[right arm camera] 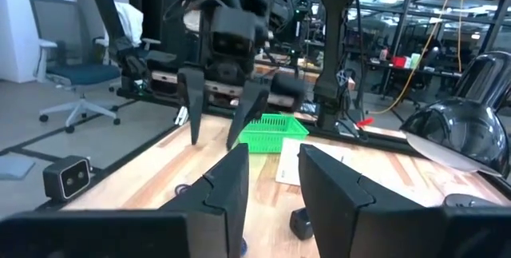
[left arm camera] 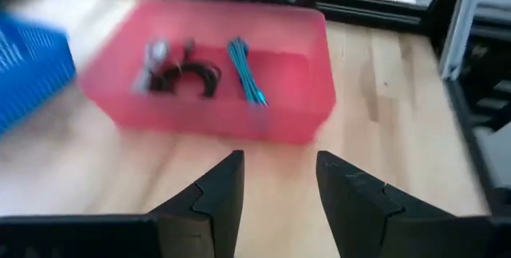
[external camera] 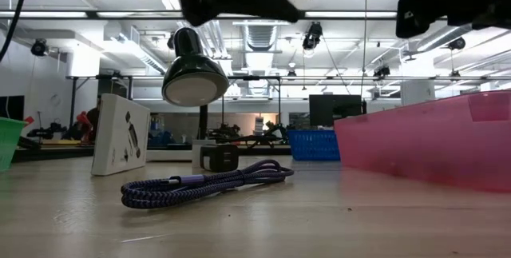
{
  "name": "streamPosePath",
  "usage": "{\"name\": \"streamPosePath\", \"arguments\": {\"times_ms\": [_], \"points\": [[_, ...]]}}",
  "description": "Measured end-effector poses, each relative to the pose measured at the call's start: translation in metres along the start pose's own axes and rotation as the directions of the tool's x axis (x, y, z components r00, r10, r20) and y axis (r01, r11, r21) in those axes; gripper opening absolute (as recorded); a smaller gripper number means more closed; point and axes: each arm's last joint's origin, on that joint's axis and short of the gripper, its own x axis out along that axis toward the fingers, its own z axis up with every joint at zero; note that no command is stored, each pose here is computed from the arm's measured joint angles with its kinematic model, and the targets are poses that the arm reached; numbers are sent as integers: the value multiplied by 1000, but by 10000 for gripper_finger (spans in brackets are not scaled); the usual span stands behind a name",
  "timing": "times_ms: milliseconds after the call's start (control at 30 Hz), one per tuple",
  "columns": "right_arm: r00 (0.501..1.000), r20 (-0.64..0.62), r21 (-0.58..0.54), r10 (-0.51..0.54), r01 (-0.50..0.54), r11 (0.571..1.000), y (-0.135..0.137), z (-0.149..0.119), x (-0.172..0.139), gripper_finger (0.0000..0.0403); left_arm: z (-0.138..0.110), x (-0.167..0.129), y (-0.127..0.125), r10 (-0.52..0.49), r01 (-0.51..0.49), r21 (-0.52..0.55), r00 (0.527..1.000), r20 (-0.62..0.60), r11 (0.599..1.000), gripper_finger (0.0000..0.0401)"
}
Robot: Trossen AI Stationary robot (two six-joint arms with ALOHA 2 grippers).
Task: Pick and place items into bin
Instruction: Put the purple charger cable into the pink bin
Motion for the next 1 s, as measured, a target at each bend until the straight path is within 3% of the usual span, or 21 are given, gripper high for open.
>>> {"name": "streamPosePath", "arguments": {"times_ms": [100,233,433,733,933,1000], "points": [[1000,4,0,0,0,1000,0,1,1,102,-5,0,2,-15,5,-142,998,-68,990,142],[1000,12,0,-1,1,1000,0,4,1,100,-11,-1,3,-38,-15,-334,988,-152,943,142],[1000,13,0,-1,1,1000,0,4,2,92,-17,-2,5,-48,-73,-489,972,-230,869,142],[1000,8,-31,-1,1,1000,0,4,2,95,-21,-1,5,-75,-106,-592,959,-273,799,141],[1000,2,-70,-1,1,998,0,3,1,101,-31,-2,10,-31,-227,-612,924,-381,758,131],[1000,2,-83,-1,1,997,0,3,1,100,-30,-2,9,-37,-220,-620,927,-374,753,130]]}}
